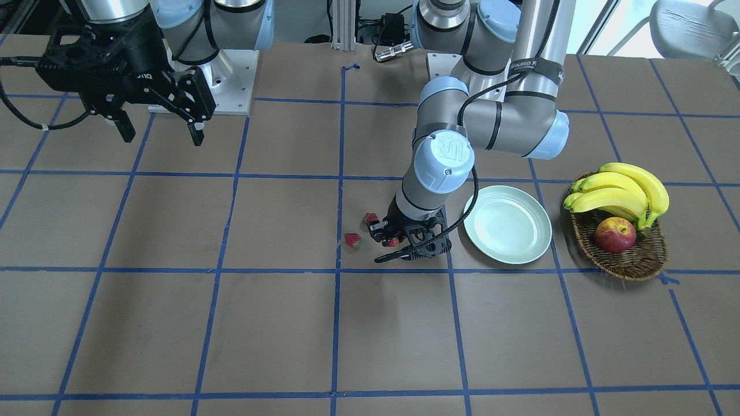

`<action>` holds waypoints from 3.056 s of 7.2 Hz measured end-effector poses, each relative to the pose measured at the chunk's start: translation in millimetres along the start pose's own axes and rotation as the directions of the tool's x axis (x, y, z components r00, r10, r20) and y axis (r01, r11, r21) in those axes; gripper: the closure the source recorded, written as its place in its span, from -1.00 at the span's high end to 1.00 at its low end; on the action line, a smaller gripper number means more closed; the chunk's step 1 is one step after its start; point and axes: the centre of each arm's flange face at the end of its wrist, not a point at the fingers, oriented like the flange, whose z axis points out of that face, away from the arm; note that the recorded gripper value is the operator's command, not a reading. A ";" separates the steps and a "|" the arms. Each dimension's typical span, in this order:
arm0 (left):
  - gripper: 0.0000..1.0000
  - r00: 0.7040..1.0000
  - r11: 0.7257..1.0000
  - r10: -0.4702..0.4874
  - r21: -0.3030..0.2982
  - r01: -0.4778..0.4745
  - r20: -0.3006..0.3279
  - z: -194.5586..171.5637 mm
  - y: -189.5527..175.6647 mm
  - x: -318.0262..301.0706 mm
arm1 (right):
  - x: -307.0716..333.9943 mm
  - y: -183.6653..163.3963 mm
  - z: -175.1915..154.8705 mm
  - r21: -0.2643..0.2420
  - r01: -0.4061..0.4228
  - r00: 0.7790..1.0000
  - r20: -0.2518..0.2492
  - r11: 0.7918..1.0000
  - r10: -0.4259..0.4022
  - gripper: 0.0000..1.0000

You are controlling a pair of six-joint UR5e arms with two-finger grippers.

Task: Collect all strawberries into plate
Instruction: 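Carry the strawberry over the green plate and open the left gripper, then move the left gripper back to the two remaining strawberries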

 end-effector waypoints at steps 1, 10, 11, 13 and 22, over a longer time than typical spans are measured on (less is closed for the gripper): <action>-1.00 0.999 0.999 -0.001 0.045 -0.001 0.039 -26.6 -23.3 -19.4 | -0.1 2.2 0.0 -0.011 0.003 1.000 0.001 1.000 -0.003 1.00; 1.00 0.966 0.993 0.004 -0.115 0.027 0.258 -24.1 -76.5 -244.5 | -22.7 6.9 6.0 -0.007 0.039 0.999 0.012 0.999 -0.039 1.00; 1.00 0.966 0.993 0.002 -0.114 0.028 0.257 -24.3 -75.9 -244.5 | -22.6 6.8 6.2 -0.007 0.038 0.999 0.013 0.999 -0.038 1.00; 1.00 0.972 0.994 -0.011 -0.102 0.036 0.235 -28.4 -74.2 -239.6 | -22.8 6.9 6.4 -0.008 0.039 0.999 0.014 0.999 -0.039 1.00; 1.00 0.988 0.986 -0.155 -0.066 0.154 -0.017 -12.5 13.1 -29.7 | -24.5 9.0 8.2 -0.015 0.044 0.999 0.021 0.999 -0.043 1.00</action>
